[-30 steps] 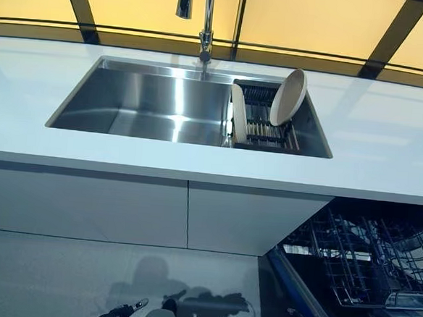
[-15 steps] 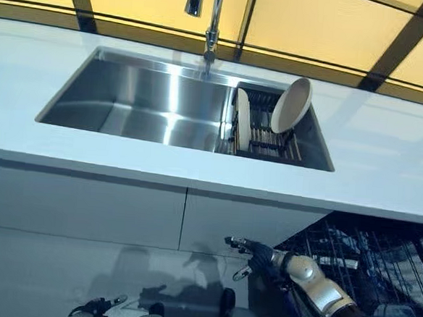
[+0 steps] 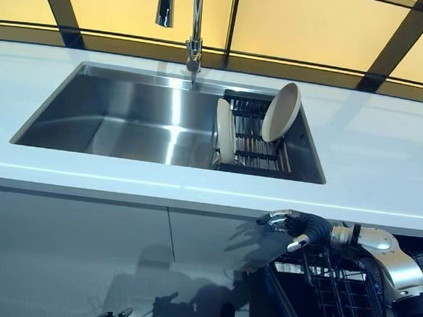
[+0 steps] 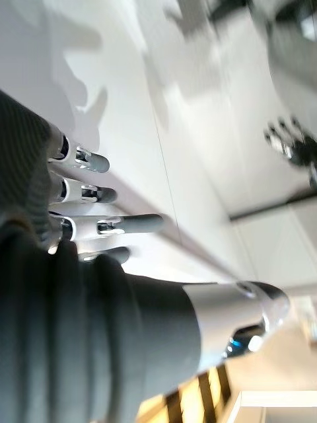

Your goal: Take plates into dishwasher

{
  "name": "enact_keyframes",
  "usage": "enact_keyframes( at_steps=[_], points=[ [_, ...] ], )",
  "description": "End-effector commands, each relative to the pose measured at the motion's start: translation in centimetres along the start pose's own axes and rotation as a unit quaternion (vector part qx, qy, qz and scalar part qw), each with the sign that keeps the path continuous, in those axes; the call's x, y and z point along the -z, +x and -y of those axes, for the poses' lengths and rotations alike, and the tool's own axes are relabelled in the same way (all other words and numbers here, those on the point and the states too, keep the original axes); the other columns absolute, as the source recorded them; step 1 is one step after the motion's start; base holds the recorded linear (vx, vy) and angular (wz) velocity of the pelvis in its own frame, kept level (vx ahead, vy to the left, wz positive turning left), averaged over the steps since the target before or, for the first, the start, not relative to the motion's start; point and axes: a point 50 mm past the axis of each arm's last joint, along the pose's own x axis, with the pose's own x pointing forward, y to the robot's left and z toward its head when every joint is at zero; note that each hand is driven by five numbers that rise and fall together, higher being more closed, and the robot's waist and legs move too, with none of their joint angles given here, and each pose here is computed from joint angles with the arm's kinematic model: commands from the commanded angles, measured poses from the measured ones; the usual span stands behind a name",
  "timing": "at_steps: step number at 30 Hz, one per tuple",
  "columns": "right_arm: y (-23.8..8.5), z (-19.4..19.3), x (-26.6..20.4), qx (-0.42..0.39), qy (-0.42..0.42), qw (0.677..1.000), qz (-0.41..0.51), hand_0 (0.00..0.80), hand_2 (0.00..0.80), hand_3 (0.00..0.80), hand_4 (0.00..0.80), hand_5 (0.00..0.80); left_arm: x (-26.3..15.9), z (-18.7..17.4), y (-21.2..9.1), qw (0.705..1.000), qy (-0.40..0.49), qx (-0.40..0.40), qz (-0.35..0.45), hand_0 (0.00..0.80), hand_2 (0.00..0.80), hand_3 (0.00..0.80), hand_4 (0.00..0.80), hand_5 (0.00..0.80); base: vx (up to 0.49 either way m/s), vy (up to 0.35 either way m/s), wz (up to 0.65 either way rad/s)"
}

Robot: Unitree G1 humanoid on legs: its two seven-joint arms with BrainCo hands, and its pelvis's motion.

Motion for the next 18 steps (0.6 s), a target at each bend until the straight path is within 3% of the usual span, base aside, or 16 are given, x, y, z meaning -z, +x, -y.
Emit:
enact_keyframes(
  at_steps=[1, 6, 16, 18],
  points=[
    [-2.8, 4.0, -10.8, 0.145, -0.073, 0.955, 0.249, 0.000, 0.000, 0.000, 0.000, 0.000, 0.8, -2.3, -0.3, 0.999, 0.023, -0.016, -0.020, 0.000, 0.000, 0.000, 0.000, 0.000, 0.063, 0.013, 0.03],
    [-5.8, 5.3, -17.4, 0.241, -0.081, 0.888, 0.383, 0.000, 0.000, 0.000, 0.000, 0.000, 0.4, -2.0, -0.1, 0.999, 0.032, -0.008, -0.025, 0.000, 0.000, 0.000, 0.000, 0.000, 0.056, 0.009, -0.07],
    [-8.5, 6.4, -24.6, 0.324, -0.065, 0.814, 0.478, 0.000, 0.000, 0.000, 0.000, 0.000, -0.1, -0.9, 0.2, 0.998, 0.050, 0.010, -0.030, 0.000, 0.000, 0.000, 0.000, 0.000, 0.053, 0.017, 0.00],
    [-9.9, 7.2, -25.9, 0.407, -0.079, 0.779, 0.470, 0.000, 0.000, 0.000, 0.000, 0.000, -0.2, -0.8, 0.2, 0.998, 0.054, 0.005, -0.037, 0.000, 0.000, 0.000, 0.000, 0.000, 0.059, -0.013, 0.03]
  ],
)
